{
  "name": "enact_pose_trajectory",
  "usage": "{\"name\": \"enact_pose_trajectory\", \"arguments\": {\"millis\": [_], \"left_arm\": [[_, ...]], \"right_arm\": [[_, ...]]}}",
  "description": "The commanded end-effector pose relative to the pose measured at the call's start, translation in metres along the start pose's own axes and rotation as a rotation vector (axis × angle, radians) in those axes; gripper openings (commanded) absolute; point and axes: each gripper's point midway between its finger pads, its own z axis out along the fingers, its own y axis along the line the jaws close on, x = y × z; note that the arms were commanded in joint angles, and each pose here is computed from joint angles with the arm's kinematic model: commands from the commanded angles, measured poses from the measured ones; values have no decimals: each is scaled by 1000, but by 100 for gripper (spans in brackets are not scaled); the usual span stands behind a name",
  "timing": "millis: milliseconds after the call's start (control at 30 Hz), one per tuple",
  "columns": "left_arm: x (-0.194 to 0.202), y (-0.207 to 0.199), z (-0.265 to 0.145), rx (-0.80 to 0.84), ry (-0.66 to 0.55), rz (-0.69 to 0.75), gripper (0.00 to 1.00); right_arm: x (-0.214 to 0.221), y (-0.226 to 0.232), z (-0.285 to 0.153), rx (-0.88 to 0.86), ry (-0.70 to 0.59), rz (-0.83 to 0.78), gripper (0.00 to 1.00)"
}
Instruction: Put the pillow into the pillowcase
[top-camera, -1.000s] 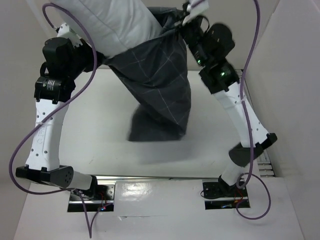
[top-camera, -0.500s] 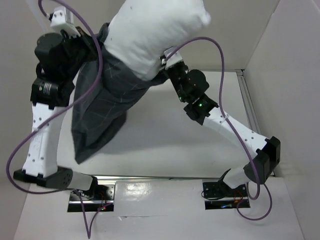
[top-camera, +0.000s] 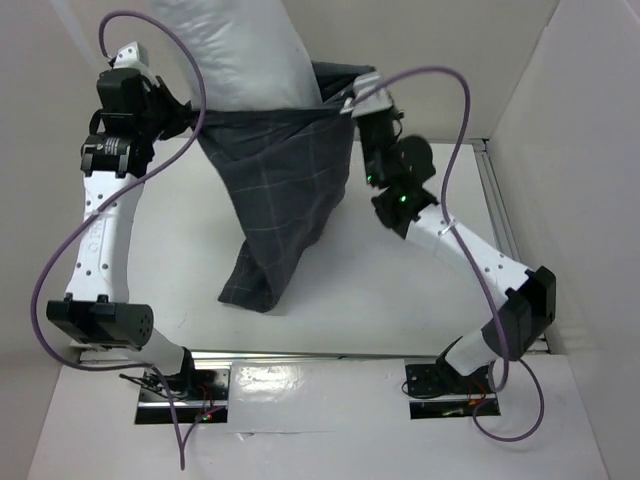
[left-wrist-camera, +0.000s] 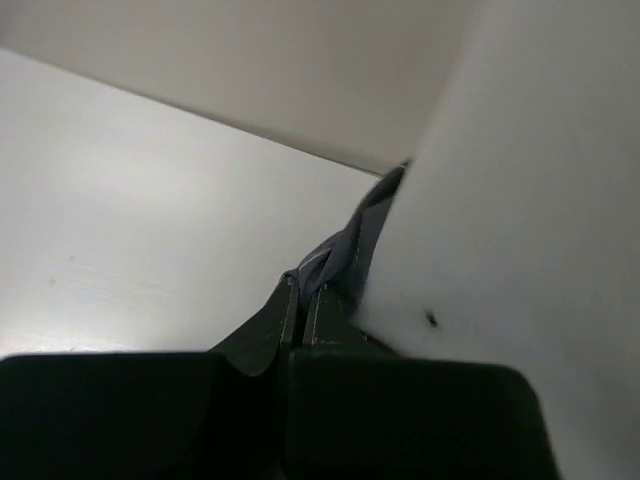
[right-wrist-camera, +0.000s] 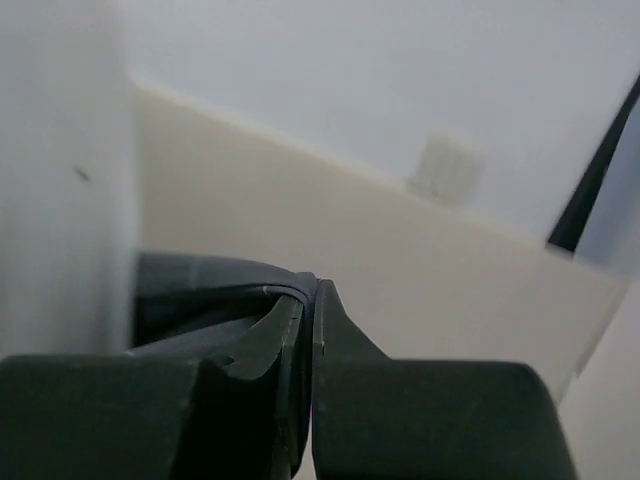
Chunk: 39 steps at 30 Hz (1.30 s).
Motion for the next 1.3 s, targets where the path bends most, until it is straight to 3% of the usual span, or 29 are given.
{"name": "enact_pose_trajectory", "arguments": {"millis": [0,67,100,200,333,433,467,500,533,567,600,633,667,700,733,767,800,833,900,933,967,1033,1067,1100,1133,1167,1200,1233,1267], "left_arm": [[-106,2,-83,31,-374,9,0],[-108,-55,-119,277,-391,109,0],[-111,-70,-134,302,-421,114,0],[-148,-30,-181,91,-625,43,0],[-125,-80,-233,424,-610,169,0],[-111,-56,-205,338,-643,88,0],[-98,-44,-142,229,-531,96,0],[-113,-39,-143,145,-477,115,0],[-111,-36,-125,93,-390,122,0],[-128,-46,-114,88,-364,96,0],[-113,-42,-109,71,-290,94,0],[-96,-39,-109,63,-237,102,0],[-117,-56,-117,142,-367,89,0],[-85,-42,-117,161,-390,97,0],[-102,-48,-123,198,-502,63,0],[-135,-68,-162,261,-549,52,0],[-136,-77,-161,282,-478,59,0],[-109,-92,-108,307,-307,99,0],[-92,-128,-134,452,-229,177,0],[-67,-126,-107,419,-194,201,0],[-89,-127,-161,455,-365,174,0],[-115,-91,-154,272,-531,58,0],[-109,-84,-113,198,-430,76,0],[-110,-99,-118,261,-374,115,0],[-117,-148,-169,535,-375,240,0],[-103,-167,-174,620,-345,269,0],[-101,-180,-179,659,-374,240,0],[-94,-141,-161,467,-411,130,0],[-120,-131,-167,428,-539,89,0]], "right_arm": [[5,-164,16,433,73,88,0],[10,-135,18,283,53,152,0],[-22,-121,10,272,-44,189,0],[-86,-152,-32,464,-224,71,0],[-105,-140,-44,443,-297,56,0],[-88,-105,-45,325,-271,47,0],[-62,-87,-20,252,-174,34,0],[-43,-108,21,223,-59,135,0],[-42,-120,36,266,-77,191,0],[-11,-101,32,292,22,75,0],[-17,-102,18,338,-34,-3,0],[-62,-136,-18,515,-254,49,0],[-78,-147,-40,548,-295,24,0],[-84,-139,-46,518,-301,36,0],[-57,-107,-18,333,-176,-8,0],[-32,-78,13,153,-112,251,0],[7,-73,37,68,49,328,0],[43,-119,64,107,211,301,0],[-11,-142,51,252,43,308,0],[27,-65,-1,109,43,47,0],[-78,-132,-51,299,-363,153,0],[-116,-137,-56,237,-380,299,0],[-70,-98,-22,98,-152,249,0],[-48,-124,-3,220,-75,212,0],[-65,-168,14,351,-102,184,0],[-29,-147,37,358,8,121,0],[-34,-158,38,418,23,110,0],[-51,-165,29,438,-17,-3,0],[-59,-111,2,351,-136,27,0]]}}
